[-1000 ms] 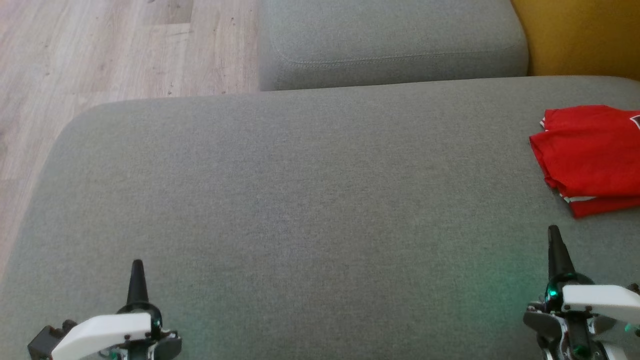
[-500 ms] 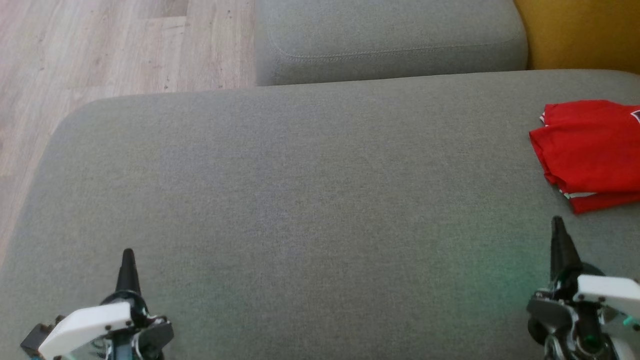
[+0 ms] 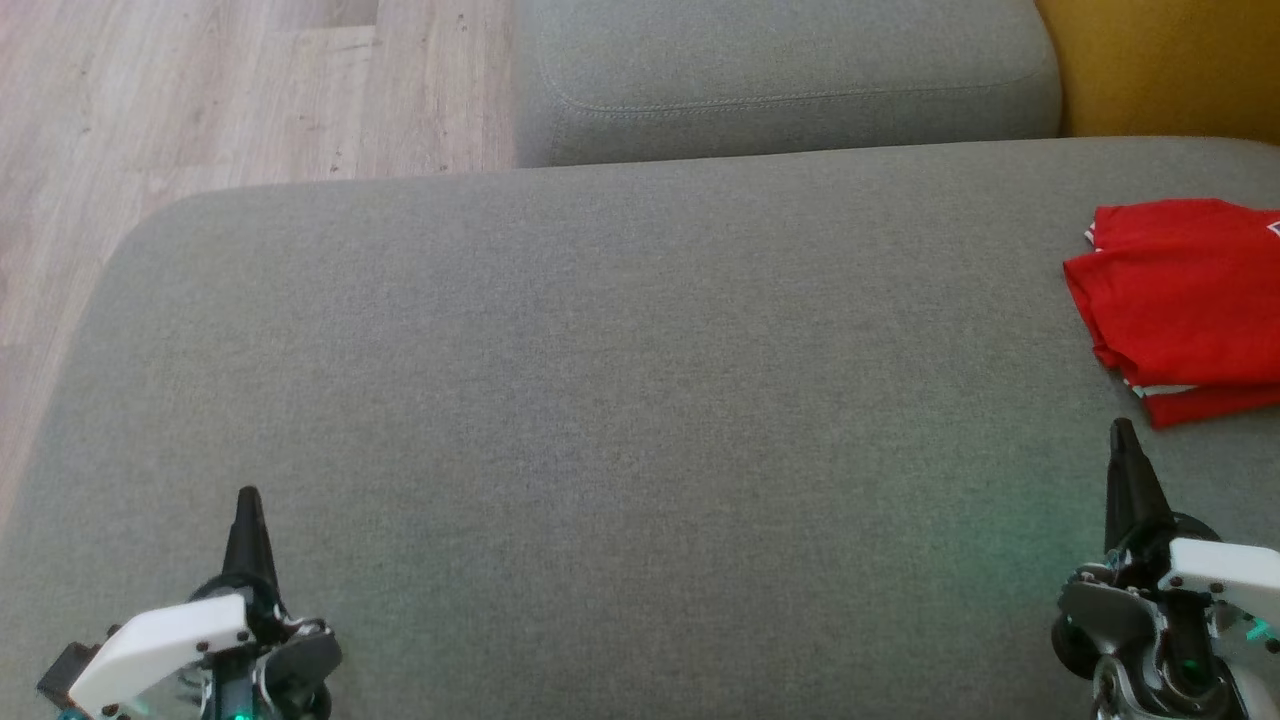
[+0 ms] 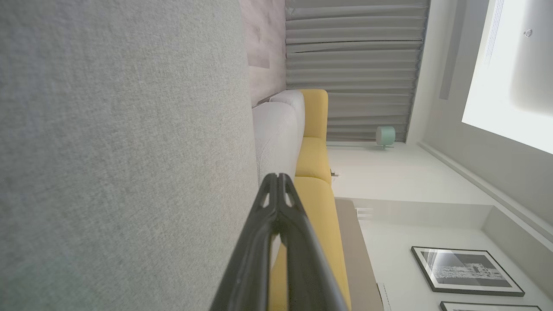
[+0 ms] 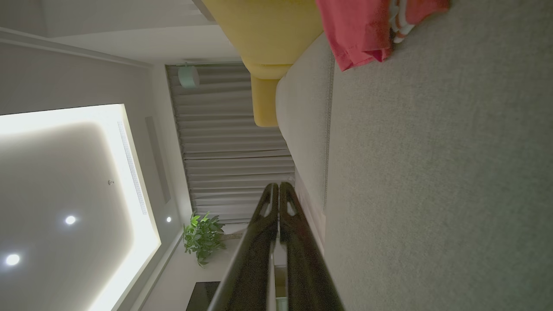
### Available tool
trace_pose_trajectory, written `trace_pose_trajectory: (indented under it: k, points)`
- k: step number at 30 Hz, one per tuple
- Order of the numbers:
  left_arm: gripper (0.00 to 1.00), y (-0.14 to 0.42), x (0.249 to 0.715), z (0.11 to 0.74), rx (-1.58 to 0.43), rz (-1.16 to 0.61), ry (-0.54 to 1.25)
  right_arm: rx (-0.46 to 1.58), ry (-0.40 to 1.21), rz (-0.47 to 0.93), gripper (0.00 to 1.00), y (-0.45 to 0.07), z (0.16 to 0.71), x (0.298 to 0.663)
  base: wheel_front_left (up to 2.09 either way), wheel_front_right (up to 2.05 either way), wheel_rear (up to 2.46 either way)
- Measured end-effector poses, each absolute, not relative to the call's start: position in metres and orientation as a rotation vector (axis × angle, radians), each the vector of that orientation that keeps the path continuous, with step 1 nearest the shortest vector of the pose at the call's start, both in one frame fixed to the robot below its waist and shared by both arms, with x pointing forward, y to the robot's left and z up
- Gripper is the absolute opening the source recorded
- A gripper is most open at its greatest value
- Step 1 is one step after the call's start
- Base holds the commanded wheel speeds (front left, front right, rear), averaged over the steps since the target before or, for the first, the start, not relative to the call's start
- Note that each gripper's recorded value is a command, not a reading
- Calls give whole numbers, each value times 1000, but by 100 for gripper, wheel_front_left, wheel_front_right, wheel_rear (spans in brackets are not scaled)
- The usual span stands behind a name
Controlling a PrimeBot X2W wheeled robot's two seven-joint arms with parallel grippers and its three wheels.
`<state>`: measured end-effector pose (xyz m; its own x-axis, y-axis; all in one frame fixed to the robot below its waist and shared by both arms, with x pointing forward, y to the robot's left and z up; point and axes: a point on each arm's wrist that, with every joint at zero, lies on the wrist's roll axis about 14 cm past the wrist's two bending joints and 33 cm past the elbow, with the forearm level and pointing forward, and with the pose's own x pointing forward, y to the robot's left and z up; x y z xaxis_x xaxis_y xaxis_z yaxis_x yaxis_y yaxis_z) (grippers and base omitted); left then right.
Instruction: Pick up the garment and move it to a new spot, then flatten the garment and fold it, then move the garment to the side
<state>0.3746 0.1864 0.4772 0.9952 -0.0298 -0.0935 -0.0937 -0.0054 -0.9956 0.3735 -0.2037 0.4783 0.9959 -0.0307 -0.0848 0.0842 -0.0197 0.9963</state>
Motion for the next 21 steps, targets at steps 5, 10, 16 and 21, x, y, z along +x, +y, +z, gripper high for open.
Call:
trace_pose_trajectory:
  k: [5,10,16,21]
  points:
    - [0,187,375,477,-1577,50,97,1588,41,-92,0,-204,478,373,0,0,0]
    - [0,186,375,477,-1578,51,96,1589,43,-91,0,-204,478,373,0,0,0]
    - [0,186,375,477,-1581,52,95,1589,41,-92,0,-204,478,373,0,0,0]
    - [0,186,375,477,-1582,48,99,1589,44,-89,0,-204,478,373,0,0,0]
